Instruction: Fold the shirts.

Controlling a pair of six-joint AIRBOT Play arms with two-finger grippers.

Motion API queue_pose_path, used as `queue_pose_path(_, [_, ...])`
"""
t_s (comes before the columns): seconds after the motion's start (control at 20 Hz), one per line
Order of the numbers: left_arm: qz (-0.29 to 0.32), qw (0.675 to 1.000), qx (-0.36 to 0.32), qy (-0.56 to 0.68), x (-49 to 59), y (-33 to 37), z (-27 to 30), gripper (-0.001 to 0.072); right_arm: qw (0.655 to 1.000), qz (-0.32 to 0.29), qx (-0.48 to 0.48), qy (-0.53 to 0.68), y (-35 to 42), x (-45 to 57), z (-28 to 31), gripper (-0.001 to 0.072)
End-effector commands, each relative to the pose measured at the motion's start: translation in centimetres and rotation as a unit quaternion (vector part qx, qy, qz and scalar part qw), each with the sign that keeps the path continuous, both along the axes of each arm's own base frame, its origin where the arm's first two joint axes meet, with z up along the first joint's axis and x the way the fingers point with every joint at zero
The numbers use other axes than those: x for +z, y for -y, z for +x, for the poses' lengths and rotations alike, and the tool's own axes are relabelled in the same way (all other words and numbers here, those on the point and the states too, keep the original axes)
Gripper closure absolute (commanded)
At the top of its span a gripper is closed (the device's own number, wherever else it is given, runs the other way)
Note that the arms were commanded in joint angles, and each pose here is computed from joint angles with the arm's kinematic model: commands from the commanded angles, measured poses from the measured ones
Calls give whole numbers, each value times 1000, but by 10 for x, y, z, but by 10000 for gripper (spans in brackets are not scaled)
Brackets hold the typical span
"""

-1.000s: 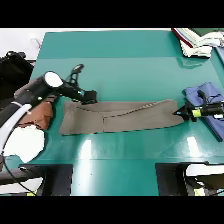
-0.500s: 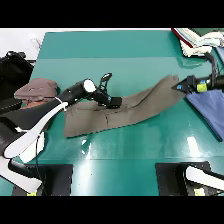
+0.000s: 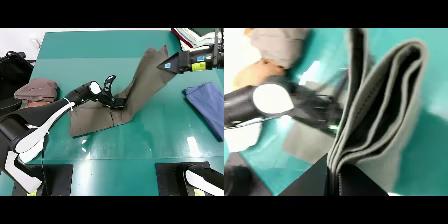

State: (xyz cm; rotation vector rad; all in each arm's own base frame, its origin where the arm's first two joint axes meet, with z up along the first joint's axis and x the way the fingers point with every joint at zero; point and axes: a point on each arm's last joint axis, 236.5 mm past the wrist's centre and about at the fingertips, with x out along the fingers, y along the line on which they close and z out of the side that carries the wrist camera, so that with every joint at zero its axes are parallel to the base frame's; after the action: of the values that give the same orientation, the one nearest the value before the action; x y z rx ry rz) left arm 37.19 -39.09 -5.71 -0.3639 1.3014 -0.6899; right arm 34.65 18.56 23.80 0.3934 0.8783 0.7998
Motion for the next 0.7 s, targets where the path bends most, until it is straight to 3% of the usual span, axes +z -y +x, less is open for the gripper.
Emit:
queue_pose_path(0.0, [-1,1000,1,-2,8,-9,10,681,999,16,33,5,-40,12,-13,697])
queue_pose_path(0.3, [1,991,82,106,132,-132,89,681,995,42,96,-5,-128,-7,-23,697])
queue_pose_path(0.5, [30,953,183,239,246,-252,108,680,980,118,158,-5,-248,-25,-53,679])
queue_pose_path(0.55, [39,944,199,259,264,-272,104,680,977,130,170,2,-279,-35,-63,518])
queue_pose_path(0.6, [49,936,213,275,279,-290,99,680,974,137,178,-4,-303,-48,-72,407])
queue_pose_path(0.65, [52,931,221,284,289,-300,94,680,972,127,195,-12,-322,-64,-83,393])
